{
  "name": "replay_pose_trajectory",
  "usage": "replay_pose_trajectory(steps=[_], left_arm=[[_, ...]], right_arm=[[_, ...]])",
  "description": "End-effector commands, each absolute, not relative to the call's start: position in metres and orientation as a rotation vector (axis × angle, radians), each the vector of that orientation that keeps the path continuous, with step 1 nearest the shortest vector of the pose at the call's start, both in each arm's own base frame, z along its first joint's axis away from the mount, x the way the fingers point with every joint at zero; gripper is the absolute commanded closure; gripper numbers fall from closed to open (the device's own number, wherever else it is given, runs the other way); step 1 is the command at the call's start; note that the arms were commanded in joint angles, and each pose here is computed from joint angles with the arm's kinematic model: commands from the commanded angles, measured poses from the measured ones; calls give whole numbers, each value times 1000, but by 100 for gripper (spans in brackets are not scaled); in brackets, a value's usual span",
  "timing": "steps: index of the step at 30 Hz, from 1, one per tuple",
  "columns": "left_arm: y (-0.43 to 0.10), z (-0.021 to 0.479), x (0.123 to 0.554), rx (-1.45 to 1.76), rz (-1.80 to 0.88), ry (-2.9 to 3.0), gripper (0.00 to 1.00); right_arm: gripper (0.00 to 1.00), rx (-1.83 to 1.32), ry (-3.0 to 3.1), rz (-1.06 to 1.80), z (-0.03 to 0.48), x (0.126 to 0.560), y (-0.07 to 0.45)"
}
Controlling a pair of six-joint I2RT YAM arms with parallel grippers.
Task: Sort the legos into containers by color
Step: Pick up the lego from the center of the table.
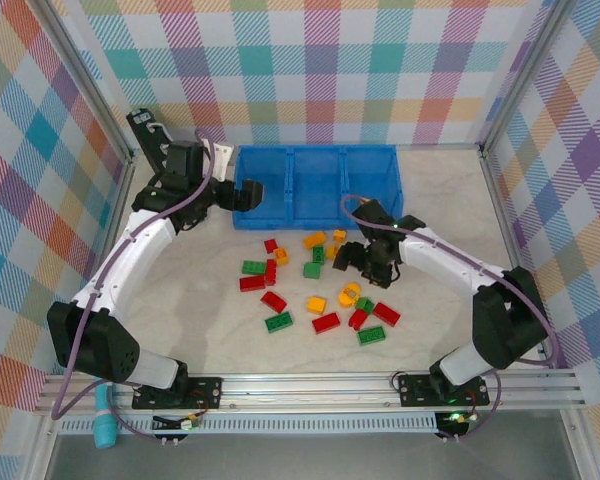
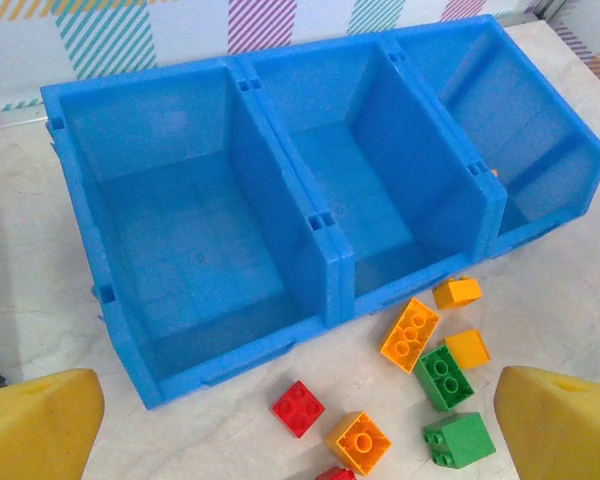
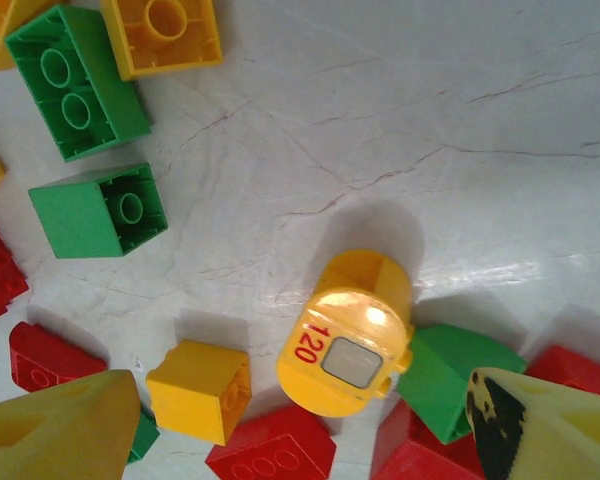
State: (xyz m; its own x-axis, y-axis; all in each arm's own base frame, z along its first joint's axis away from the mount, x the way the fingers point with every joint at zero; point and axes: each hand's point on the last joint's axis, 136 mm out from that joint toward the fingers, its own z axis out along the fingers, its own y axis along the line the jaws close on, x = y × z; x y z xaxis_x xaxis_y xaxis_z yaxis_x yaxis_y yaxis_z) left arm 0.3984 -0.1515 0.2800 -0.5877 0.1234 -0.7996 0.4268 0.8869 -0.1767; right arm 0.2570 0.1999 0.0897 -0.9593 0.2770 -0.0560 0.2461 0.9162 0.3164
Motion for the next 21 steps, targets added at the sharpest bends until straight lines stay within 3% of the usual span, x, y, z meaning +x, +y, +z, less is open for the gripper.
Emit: replay_pose_trajectory(steps=[1, 12, 21], left_arm=[[-160, 301, 394, 397, -500, 2115, 0], [-161, 299, 384, 400, -502, 2132, 0], [-161, 290, 384, 394, -507, 2164, 0]], right_arm=[[15, 444, 3024, 455, 77, 254, 209], [16, 436, 3095, 339, 47, 250, 208], [32, 336, 3183, 252, 30, 240, 214]])
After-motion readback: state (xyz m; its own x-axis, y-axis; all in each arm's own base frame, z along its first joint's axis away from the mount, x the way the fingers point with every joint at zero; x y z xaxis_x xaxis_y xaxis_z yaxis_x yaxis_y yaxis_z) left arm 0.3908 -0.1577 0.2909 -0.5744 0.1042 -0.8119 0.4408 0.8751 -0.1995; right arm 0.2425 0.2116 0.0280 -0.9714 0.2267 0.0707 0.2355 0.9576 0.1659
